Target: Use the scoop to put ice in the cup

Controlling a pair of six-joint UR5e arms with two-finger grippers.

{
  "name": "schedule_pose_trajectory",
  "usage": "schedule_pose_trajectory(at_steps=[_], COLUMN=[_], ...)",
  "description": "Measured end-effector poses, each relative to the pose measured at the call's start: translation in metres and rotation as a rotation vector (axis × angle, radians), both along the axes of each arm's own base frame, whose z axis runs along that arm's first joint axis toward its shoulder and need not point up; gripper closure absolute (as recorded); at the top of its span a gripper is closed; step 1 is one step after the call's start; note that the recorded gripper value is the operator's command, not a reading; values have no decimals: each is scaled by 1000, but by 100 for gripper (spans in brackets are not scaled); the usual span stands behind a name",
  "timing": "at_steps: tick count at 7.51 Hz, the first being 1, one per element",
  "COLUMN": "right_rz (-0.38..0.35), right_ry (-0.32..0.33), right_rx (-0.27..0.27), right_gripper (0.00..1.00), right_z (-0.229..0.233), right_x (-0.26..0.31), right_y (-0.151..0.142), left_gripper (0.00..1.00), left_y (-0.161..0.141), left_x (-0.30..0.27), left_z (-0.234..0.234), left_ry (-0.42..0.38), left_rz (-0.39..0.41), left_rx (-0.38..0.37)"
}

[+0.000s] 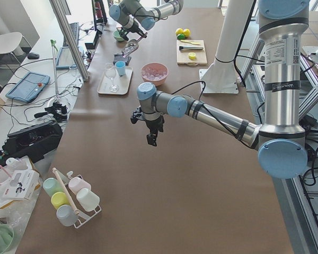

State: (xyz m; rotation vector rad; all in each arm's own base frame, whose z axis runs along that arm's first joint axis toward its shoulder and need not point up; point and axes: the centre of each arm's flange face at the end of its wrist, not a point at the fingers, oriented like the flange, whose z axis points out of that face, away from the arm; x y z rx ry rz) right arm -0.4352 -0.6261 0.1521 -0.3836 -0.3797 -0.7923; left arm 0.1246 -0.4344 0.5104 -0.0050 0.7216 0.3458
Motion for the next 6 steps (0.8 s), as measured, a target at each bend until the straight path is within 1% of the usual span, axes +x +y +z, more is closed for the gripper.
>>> schedule_pose_trajectory(at_steps=[1,3,4,5,6], right_rz=[-12,-23,-25,-25,-26], right_ry=[3,15,21,27,28], right_rx=[1,3,-1,-6,-8], right_gripper=[100,100,100,100,100], right_z=[2,7,10,12,11], right_x=[0,0,0,-1,-2], right_y=[-1,-2,-3,-5,-5], left_gripper=[2,2,2,2,2], left_y=[6,6,6,5,5], left_x=[-24,-72,-95,-111,-126], left_z=[20,66,83,93,108], left_ry=[-20,-60,-68,-70,-70], left_rz=[-46,-149,-201,-236,-247], left_rx=[-48,-164,-205,-227,-235])
